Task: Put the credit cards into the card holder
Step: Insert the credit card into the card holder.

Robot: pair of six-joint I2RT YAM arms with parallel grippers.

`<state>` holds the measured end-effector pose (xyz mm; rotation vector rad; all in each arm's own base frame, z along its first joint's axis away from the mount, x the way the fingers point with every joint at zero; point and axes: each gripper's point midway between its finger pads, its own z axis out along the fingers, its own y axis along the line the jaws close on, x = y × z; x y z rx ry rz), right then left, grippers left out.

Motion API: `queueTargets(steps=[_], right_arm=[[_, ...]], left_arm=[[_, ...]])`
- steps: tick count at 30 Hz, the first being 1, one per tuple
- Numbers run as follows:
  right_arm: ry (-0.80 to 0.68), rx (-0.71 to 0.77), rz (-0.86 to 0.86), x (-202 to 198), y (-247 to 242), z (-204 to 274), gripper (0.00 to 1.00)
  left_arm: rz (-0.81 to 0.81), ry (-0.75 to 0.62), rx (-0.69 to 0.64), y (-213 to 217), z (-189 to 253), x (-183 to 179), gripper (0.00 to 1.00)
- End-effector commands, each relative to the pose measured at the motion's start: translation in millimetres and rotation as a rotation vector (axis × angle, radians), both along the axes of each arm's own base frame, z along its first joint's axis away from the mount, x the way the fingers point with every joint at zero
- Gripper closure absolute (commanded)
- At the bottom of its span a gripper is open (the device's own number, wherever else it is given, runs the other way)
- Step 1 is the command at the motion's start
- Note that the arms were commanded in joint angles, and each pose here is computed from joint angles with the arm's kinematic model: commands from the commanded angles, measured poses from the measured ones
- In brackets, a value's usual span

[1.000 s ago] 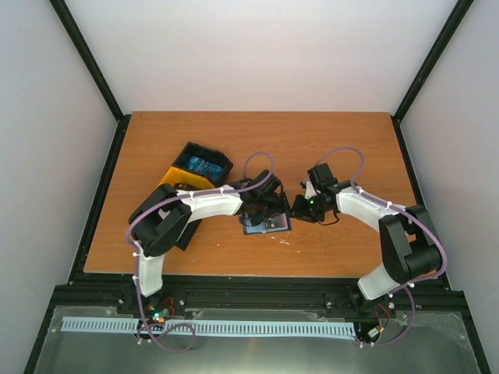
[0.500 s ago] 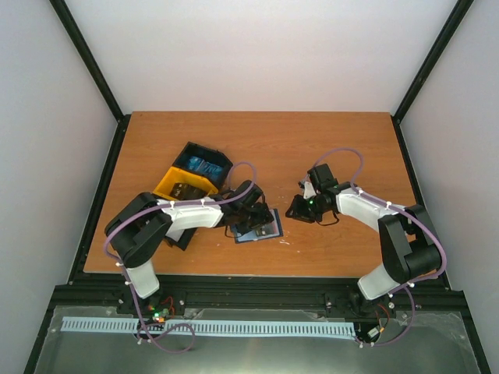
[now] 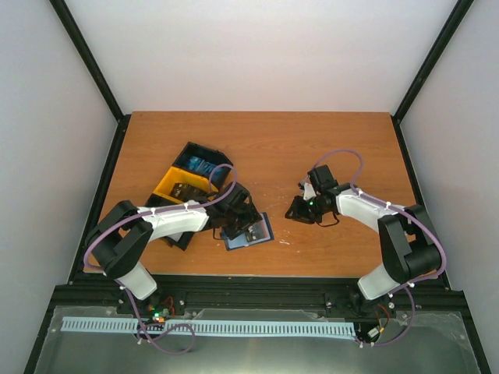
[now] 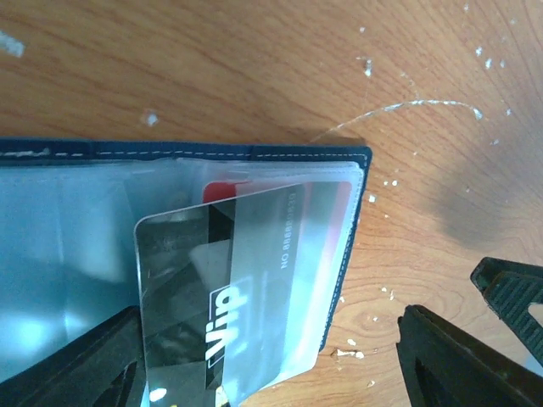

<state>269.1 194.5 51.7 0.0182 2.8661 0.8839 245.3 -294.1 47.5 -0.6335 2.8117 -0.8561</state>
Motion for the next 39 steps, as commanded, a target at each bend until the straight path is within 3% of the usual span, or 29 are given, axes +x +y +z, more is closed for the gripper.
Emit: queueTargets(steps=[1, 6, 11, 17, 24, 39], right_arm=[[-0.013, 0.015, 0.006, -1.1, 2.7, 3.6, 0.73], [-0.011, 0.01, 0.027, -2.2, 6.3, 2.2, 0.73], [-0.018, 0.004, 0.049, -0.5, 11.8, 2.5, 0.73], [-0.002, -0.003, 0.102, -4.5, 23.0, -4.2, 0.73], [0.013, 0.012, 0.151, -11.7, 36.7, -10.0, 0.81], [0.073, -0.065, 0.168, -21.5, 36.1, -36.3, 0.86]], left_arm=[[0.046, 0.054, 0.02, 5.8, 3.3, -1.4, 0.18], [0.06, 0.099, 0.1, 16.2, -1.3, -5.6, 0.17], [0.053, 0.09, 0.089, 16.5, -2.4, -6.4, 0.32], [0.033, 0.115, 0.124, 13.1, -15.6, -3.0, 0.35], [0.014, 0.115, 0.106, 8.5, -22.8, 0.1, 0.56], [-0.17, 0.0, -0.009, -35.1, -3.1, 21.1, 0.56]])
